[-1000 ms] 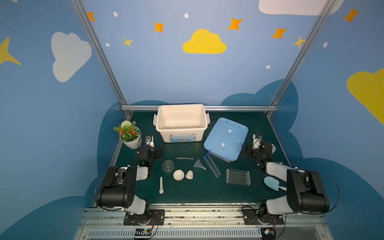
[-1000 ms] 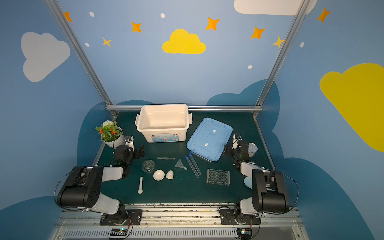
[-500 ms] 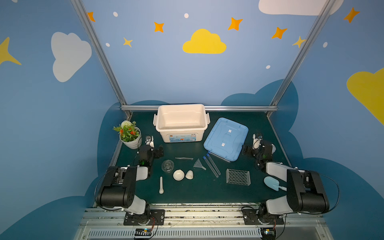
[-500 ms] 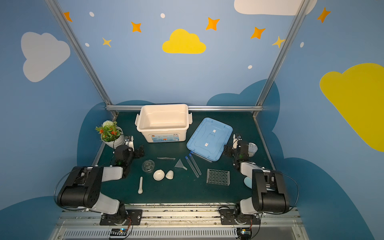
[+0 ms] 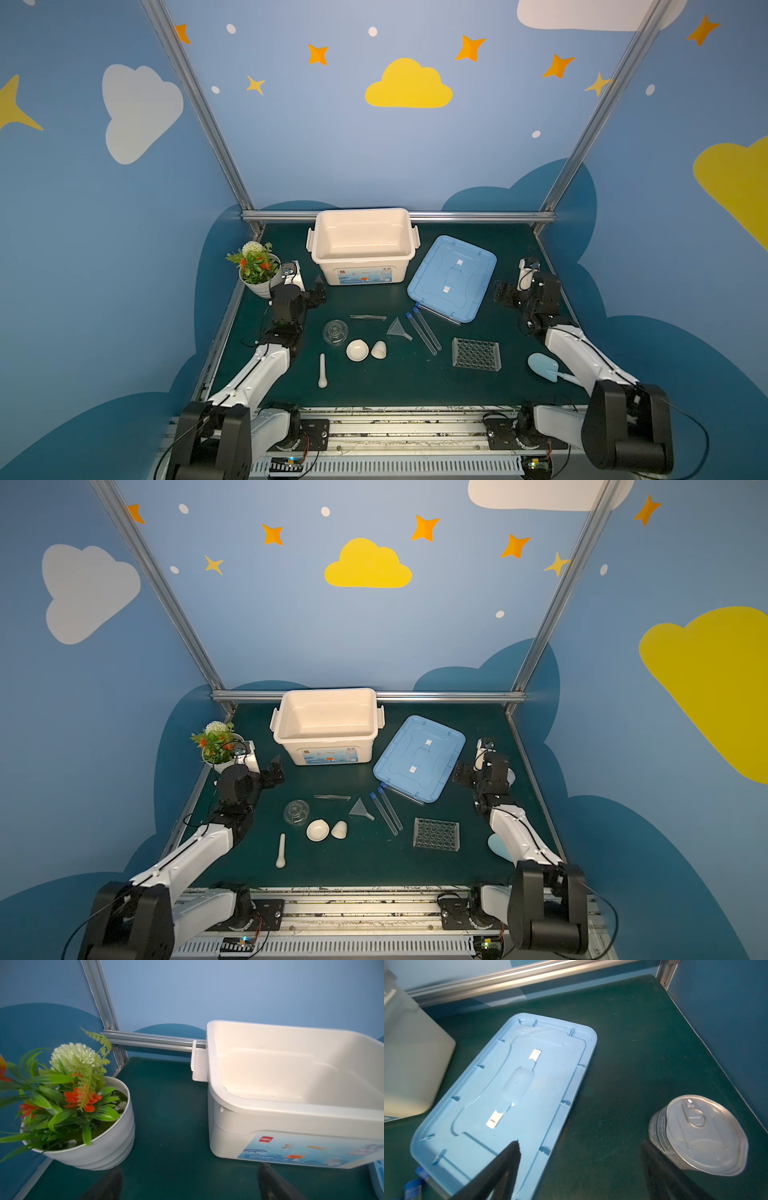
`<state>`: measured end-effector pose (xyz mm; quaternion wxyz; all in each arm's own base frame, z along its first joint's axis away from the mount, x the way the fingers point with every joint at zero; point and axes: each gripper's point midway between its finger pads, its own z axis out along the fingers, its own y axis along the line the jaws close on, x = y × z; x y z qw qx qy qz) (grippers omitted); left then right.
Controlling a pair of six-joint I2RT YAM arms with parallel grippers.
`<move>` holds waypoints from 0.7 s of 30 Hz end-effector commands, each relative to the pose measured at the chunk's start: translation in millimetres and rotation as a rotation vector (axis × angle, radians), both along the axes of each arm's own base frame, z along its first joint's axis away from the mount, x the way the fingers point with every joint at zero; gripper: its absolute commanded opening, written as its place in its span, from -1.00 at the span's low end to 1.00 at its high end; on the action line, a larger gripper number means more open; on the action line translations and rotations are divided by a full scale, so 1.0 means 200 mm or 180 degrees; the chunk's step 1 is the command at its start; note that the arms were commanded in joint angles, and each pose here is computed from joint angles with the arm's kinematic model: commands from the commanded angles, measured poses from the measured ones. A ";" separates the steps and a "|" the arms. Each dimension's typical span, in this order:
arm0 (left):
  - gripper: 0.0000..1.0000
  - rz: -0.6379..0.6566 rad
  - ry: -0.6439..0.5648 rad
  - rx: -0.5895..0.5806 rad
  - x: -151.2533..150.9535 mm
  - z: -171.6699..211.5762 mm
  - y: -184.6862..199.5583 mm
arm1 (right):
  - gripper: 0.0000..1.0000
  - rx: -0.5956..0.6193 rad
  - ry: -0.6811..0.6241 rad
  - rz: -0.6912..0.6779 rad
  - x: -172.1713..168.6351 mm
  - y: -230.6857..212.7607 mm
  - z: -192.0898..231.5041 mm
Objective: Organize the chemistry lab equipment
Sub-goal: 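Reach right gripper to the blue-capped test tubes while left arm moves forward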
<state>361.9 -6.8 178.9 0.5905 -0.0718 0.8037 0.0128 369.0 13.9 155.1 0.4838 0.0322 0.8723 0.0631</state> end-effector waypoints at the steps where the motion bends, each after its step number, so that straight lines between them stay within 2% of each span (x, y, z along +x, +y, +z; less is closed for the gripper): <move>1: 0.99 -0.0013 0.0105 0.0015 -0.07 0.00 -0.05 | 0.75 0.0164 0.0140 0.0321 -0.09 0.11 0.03; 8: 0.99 -0.0310 -0.0066 0.0124 -0.17 0.12 -0.21 | 0.61 0.0165 0.0003 0.0909 -0.15 0.37 0.17; 13: 0.99 -0.0569 -0.0079 0.0168 -0.20 0.16 -0.35 | 0.53 0.0154 0.0071 0.1256 -0.18 0.58 0.17; 21: 0.99 -0.0986 -0.0061 0.0172 -0.23 0.17 -0.57 | 0.47 -0.0137 0.0261 0.1739 -0.22 0.84 0.10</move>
